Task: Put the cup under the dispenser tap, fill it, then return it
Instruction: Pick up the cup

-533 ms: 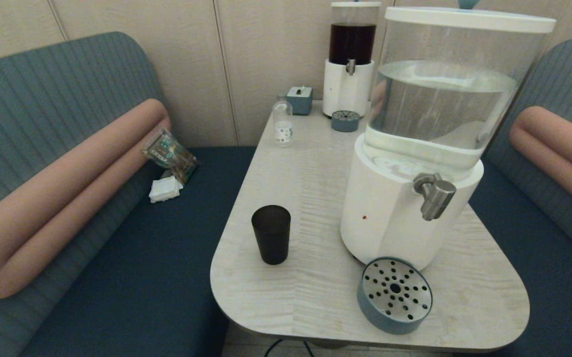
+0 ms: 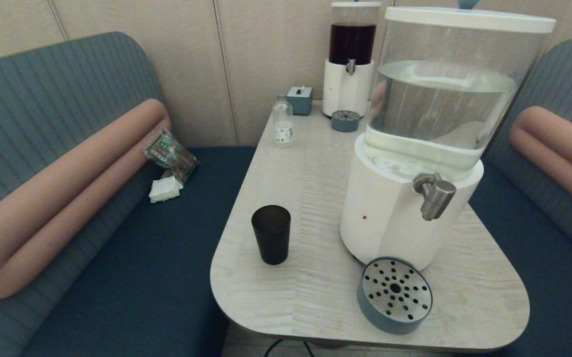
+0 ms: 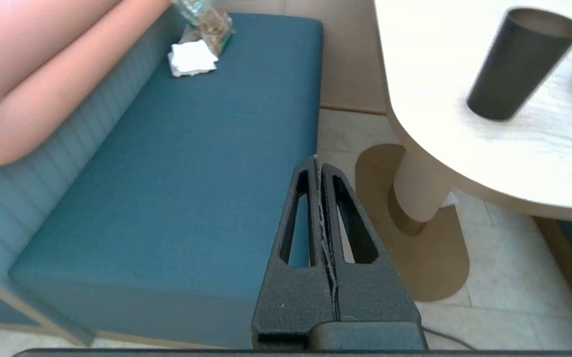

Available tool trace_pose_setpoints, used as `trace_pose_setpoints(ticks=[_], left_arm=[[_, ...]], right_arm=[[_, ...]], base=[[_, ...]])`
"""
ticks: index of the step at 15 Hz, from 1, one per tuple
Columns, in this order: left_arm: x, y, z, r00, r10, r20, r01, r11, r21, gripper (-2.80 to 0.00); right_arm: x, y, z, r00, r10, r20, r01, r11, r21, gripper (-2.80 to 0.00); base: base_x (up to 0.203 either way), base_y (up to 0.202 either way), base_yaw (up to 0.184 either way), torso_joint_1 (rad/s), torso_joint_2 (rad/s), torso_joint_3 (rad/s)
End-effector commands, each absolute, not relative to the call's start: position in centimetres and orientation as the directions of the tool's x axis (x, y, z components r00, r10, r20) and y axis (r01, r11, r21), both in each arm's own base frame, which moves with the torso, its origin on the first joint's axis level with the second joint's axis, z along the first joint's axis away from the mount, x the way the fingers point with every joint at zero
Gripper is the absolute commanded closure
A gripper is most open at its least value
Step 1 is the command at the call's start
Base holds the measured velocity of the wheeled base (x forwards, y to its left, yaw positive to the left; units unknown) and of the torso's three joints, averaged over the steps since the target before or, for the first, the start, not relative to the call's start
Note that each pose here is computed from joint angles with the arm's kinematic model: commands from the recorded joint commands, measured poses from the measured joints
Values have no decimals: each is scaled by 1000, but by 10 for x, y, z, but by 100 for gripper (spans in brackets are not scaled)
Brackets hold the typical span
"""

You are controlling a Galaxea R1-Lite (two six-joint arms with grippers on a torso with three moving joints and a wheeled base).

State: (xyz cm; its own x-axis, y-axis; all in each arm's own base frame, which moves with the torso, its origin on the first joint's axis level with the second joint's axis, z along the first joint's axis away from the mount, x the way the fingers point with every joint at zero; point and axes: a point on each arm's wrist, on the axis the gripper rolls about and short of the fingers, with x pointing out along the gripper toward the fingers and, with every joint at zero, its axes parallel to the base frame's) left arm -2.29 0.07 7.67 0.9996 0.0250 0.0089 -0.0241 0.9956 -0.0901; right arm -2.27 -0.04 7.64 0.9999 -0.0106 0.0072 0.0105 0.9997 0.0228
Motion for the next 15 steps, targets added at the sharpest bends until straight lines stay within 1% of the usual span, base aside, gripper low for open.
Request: trace_pose_setpoints(ticks=[1, 10, 12, 14, 15], left_arm=[[-23, 1, 77, 999, 32, 9, -31, 995, -98, 0], [-23, 1, 76, 999, 32, 7, -31, 994, -105, 0], [-24, 1, 80, 999, 31, 26, -29, 994, -105, 0], [-31, 0, 101, 995, 15, 96, -3, 992, -122, 0], [-35, 0, 112, 991, -19, 133, 37, 990, -136, 0]], right_arm=[[-22, 0, 76, 1000, -11, 5, 11, 1000, 23, 0], [-23, 0, 76, 1000, -11, 6, 11, 1000, 22, 0], [-23, 0, 76, 1000, -11, 7, 11, 1000, 22, 0], [-23, 0, 76, 1000, -11, 6, 11, 1000, 22, 0], [-23, 0, 76, 1000, -11, 6, 11, 1000, 22, 0]], base=[[0, 0, 0, 0, 0, 0], [0, 0, 0, 0, 0, 0], [0, 0, 0, 0, 0, 0], [0, 0, 0, 0, 0, 0], [0, 0, 0, 0, 0, 0]])
